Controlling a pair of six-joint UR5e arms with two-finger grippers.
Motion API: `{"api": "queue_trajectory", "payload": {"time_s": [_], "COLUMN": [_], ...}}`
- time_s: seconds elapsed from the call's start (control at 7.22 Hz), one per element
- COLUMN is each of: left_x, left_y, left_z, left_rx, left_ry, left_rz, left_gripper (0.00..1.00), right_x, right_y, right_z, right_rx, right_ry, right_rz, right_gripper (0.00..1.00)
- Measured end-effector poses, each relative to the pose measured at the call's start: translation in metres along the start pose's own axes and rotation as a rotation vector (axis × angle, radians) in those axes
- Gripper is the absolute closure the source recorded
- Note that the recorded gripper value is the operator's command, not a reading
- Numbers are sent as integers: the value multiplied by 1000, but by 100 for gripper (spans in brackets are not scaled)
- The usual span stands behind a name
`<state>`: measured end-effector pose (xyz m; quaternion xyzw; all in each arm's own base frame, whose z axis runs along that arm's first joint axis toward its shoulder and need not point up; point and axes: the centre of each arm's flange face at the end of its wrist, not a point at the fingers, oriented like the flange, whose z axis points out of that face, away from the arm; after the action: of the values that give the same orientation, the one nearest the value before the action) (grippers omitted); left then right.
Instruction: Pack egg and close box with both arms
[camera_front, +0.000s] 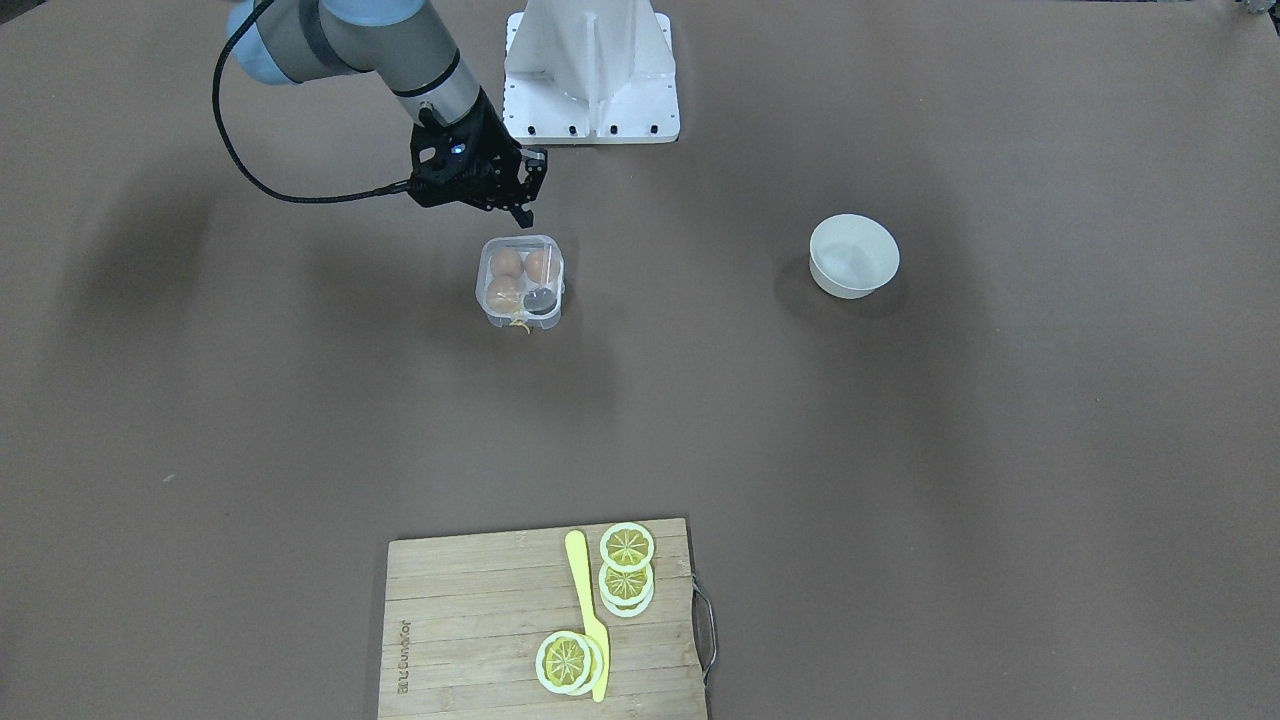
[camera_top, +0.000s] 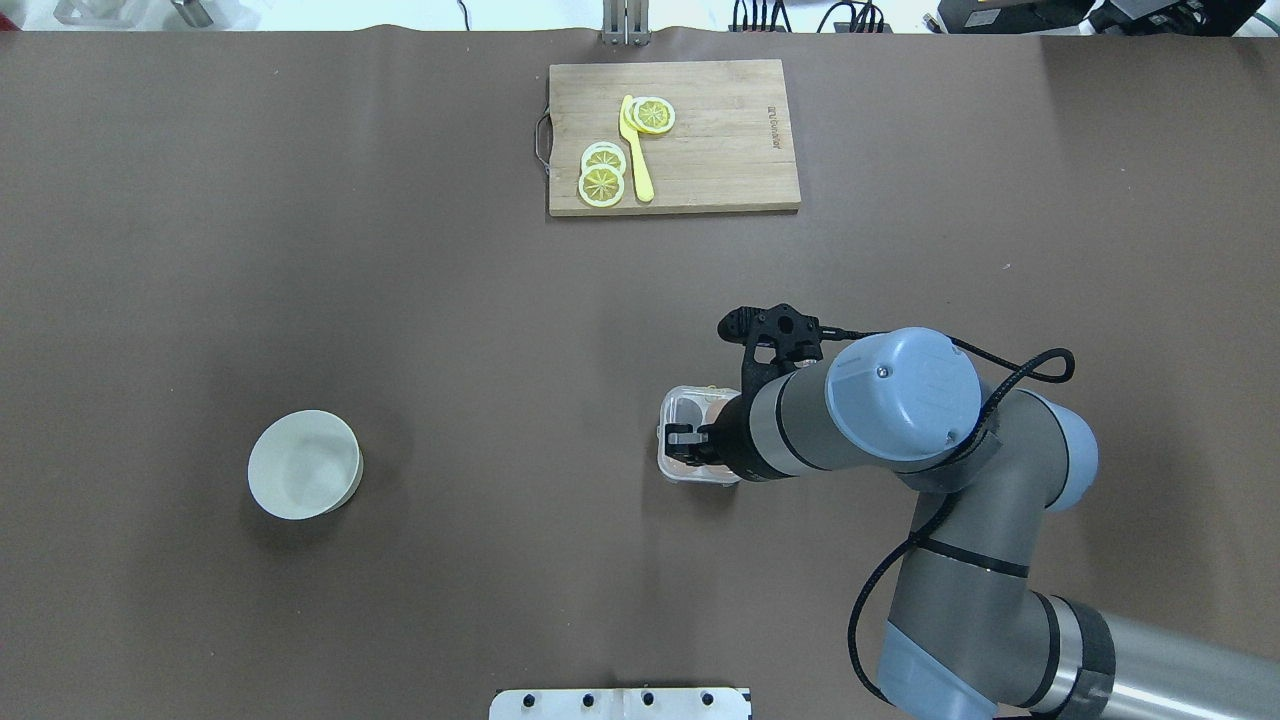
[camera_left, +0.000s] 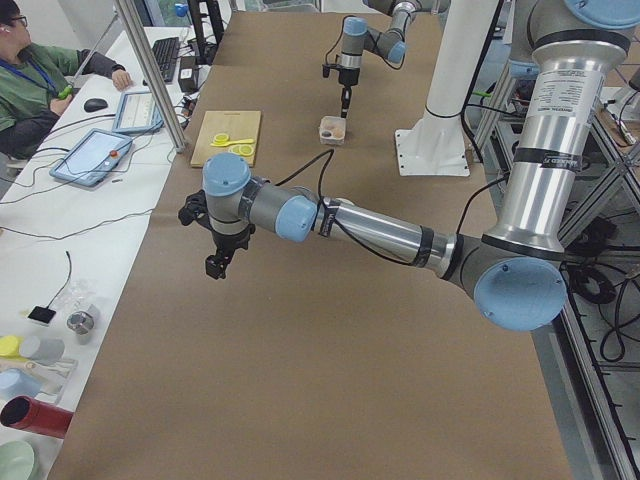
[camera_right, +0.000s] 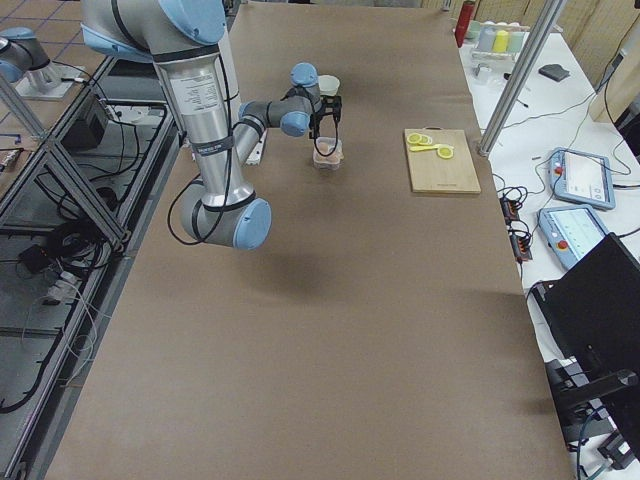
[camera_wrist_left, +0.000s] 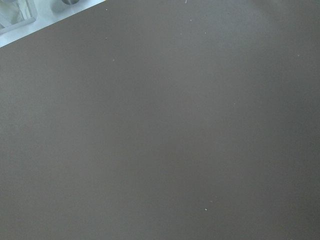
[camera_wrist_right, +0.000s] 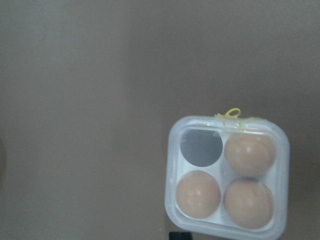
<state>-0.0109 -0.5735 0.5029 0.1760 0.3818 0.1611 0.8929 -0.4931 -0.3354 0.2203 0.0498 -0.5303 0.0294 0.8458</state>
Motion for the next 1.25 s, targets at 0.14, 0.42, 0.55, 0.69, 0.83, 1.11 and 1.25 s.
{"api": "queue_trajectory", "payload": {"time_s": [0.14,0.42,0.55,0.69,0.83,1.11,1.25], "left_x": [-5,-41,-64,-84,-97,-100,-96], "left_y": [4,32,56,93,129,186,203], "left_z": [1,14,23,32,35,36,36], "left_rx": [-6,-51,-82,-112,-130,-155,-164], "left_ry": [3,-1,-3,-2,-1,0,0], "left_rz": [-12,-68,-102,-150,-198,-262,-299], "left_gripper": [3,3,3,3,3,3,3], "right_x": [-8,-17,-11,3,21,75,107], "right_y": [-12,-51,-73,-97,-124,-184,-214], "right_z": [-11,-46,-61,-74,-91,-132,-148], "right_rx": [8,10,25,42,49,18,0], "right_ry": [-13,26,67,115,166,256,279], "right_rz": [10,57,93,124,128,90,66], "right_gripper": [100,36,0,0,0,0,0]}}
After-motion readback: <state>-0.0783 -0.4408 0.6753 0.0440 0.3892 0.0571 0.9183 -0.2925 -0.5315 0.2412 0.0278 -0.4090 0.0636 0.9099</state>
